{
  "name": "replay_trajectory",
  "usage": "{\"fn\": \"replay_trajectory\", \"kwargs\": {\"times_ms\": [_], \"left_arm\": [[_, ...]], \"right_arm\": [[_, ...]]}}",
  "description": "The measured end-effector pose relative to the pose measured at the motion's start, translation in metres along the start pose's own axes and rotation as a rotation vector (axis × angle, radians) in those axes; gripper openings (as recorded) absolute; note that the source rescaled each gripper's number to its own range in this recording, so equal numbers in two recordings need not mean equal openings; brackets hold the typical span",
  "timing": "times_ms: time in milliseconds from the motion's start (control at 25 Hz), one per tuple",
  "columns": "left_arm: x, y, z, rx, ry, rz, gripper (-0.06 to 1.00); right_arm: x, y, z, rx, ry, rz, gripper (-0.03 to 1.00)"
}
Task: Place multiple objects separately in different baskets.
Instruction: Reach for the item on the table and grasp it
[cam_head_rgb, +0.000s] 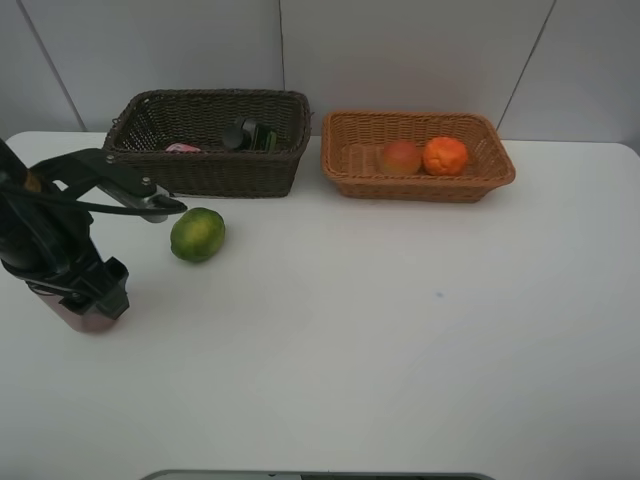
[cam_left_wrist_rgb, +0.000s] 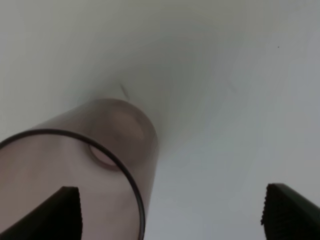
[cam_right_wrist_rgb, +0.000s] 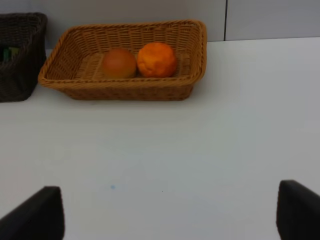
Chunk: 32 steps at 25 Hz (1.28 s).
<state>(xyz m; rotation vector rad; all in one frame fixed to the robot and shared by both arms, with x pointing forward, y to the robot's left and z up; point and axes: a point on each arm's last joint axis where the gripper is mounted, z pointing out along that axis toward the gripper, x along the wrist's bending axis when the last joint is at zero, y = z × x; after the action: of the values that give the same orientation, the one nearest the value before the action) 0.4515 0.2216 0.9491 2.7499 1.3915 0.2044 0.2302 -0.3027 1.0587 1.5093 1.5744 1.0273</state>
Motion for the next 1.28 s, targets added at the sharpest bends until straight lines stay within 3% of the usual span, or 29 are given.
{"fn": "replay_trajectory", "kwargs": {"times_ms": [680, 960, 1000, 1080, 1120, 1200, 1280], "left_arm": [[-0.002, 0.011, 0.051, 0.085, -0.033, 0.028, 0.90], [-0.002, 0.014, 0.062, 0.071, -0.035, 0.027, 0.88], [-0.002, 0.015, 0.062, 0.069, -0.035, 0.027, 0.83], [-0.002, 0.015, 0.062, 0.066, -0.034, 0.023, 0.61], [-0.002, 0.015, 0.062, 0.065, -0.034, 0.022, 0.46], [-0.002, 0.015, 0.062, 0.066, -0.034, 0.021, 0.06], [-0.002, 0.015, 0.062, 0.064, -0.035, 0.017, 0.05]], "right_arm": [[0.000, 0.000, 0.000, 0.000, 0.000, 0.000, 0.85], [0.000, 0.000, 0.000, 0.000, 0.000, 0.000, 0.85], [0.000, 0.000, 0.000, 0.000, 0.000, 0.000, 0.85], [0.000, 0.000, 0.000, 0.000, 0.000, 0.000, 0.85], [0.000, 0.000, 0.000, 0.000, 0.000, 0.000, 0.85], [0.000, 0.000, 0.000, 0.000, 0.000, 0.000, 0.85], [0.000, 0.000, 0.000, 0.000, 0.000, 0.000, 0.85]]}}
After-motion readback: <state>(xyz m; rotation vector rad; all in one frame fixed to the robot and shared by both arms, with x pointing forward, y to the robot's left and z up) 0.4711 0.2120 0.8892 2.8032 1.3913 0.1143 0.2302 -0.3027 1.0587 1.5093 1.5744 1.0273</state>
